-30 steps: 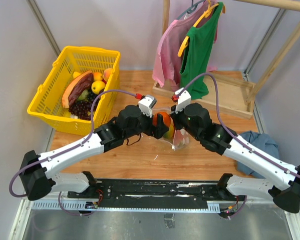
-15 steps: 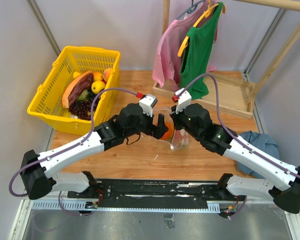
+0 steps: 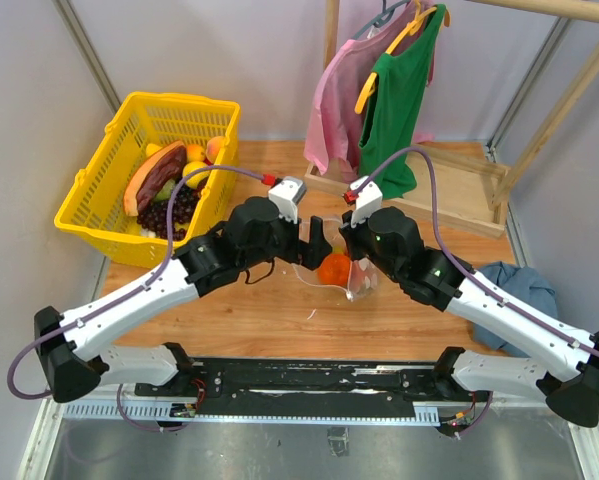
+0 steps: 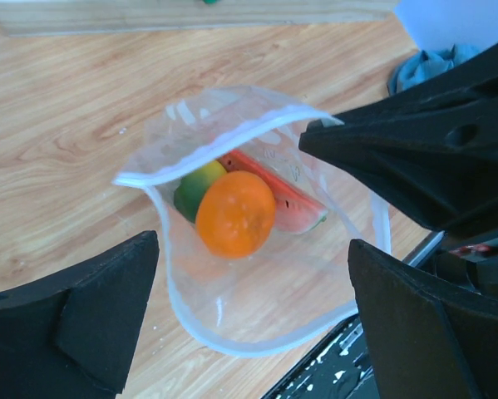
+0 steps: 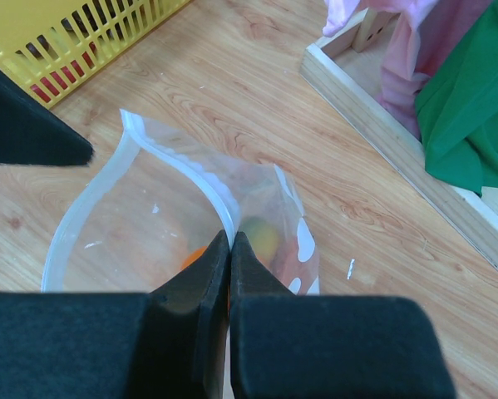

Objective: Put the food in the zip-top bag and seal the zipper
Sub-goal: Place the fake fruit in the zipper food storage bag.

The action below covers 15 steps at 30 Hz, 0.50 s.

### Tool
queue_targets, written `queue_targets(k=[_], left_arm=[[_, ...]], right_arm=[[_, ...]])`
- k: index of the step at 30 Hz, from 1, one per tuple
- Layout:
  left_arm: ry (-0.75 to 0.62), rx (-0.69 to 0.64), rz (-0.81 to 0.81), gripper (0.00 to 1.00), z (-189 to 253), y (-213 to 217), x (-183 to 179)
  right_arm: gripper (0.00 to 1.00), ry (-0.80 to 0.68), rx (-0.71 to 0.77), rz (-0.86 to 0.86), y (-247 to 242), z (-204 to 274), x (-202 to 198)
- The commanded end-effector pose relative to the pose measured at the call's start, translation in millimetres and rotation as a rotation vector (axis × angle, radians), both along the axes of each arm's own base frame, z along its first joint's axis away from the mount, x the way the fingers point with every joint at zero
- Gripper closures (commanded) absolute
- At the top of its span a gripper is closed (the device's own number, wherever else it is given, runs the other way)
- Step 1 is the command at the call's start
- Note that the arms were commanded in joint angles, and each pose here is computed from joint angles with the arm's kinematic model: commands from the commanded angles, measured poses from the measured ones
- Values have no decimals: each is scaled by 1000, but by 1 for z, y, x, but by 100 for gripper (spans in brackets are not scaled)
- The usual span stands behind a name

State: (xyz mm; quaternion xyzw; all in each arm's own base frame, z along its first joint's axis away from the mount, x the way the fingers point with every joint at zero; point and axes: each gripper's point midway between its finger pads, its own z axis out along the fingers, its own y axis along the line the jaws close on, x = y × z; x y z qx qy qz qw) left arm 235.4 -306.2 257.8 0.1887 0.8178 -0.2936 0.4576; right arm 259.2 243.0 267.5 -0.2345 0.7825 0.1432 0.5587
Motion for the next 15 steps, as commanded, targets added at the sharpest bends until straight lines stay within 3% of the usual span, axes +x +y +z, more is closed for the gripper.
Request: queue_targets(k=[1, 7, 15], left_arm=[[-38, -16, 125, 1, 40, 27, 3], [-70, 77, 390, 1, 61, 83, 27], [-6, 123, 671, 1, 63, 186, 74]], right_arm=[[99, -25, 36, -25, -4, 8, 5], [99, -28, 32, -27, -5, 7, 4], [99, -31, 18, -30, -7, 4, 5]])
